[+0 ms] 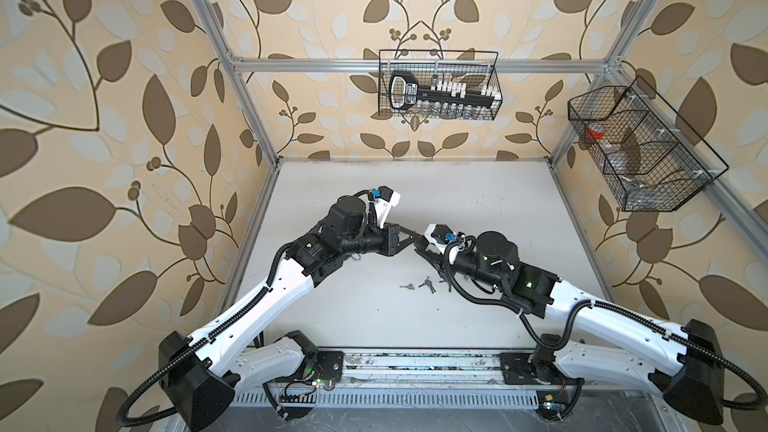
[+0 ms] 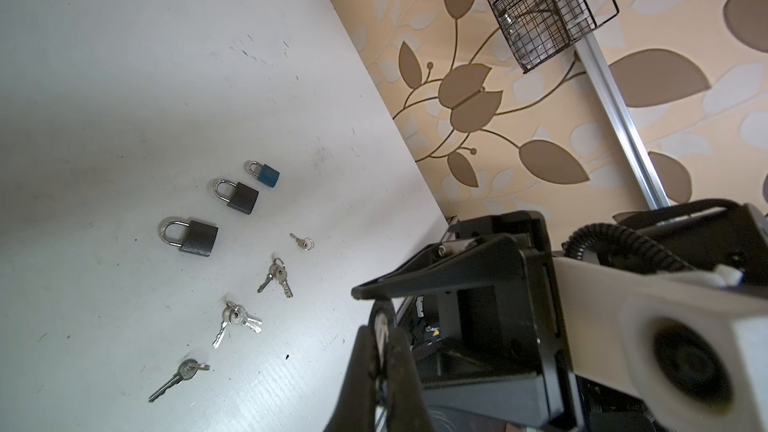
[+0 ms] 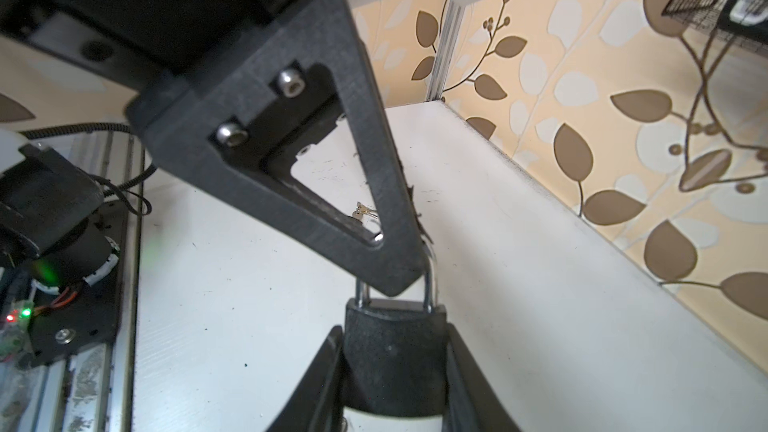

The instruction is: Lock with the key

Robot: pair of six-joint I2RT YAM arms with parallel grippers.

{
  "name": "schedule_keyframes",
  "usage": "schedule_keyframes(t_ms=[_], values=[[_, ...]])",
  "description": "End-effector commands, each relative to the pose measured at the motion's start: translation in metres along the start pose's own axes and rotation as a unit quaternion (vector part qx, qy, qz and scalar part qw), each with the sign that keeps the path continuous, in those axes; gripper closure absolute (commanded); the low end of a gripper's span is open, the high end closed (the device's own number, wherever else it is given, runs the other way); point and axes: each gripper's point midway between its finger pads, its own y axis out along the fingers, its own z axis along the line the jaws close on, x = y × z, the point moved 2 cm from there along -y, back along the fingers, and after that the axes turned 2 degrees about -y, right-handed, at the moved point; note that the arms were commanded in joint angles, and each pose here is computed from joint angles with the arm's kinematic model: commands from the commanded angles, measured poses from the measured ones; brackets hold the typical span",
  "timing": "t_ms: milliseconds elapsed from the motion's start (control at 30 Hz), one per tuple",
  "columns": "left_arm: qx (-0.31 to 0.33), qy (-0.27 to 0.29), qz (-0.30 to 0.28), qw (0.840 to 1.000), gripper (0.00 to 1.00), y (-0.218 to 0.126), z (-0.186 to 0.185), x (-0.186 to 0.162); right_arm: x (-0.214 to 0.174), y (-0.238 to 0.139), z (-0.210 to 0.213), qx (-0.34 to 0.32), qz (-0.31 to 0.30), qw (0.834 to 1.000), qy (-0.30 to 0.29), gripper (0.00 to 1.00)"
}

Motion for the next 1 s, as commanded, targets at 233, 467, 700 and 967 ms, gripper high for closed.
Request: schedule_keyframes(t_ms=[233, 467, 700, 967], values=[[-0.008, 0.036, -0.057, 0.998, 0.64, -0.017, -0.021, 0.02, 0.006, -0.006, -0.008, -0.025, -0.009, 0.999, 0.03, 1.0], [0.144, -0.009, -0.09, 0.985, 0.18, -0.034, 0.038, 0.026, -0.049, 0.0, -0.013, -0.05, 0.072, 0.993, 0.073, 1.0], [0.24, -0.103, -0.102, 0.96, 0.01, -0.05, 0.106, 0.018, -0.101, 0.025, -0.008, -0.016, 0.189, 0.975, 0.114, 1.0], [0.312, -0.156, -0.083, 0.933, 0.01, -0.068, 0.148, 0.002, -0.142, 0.071, 0.001, 0.011, 0.305, 0.943, 0.136, 1.0]])
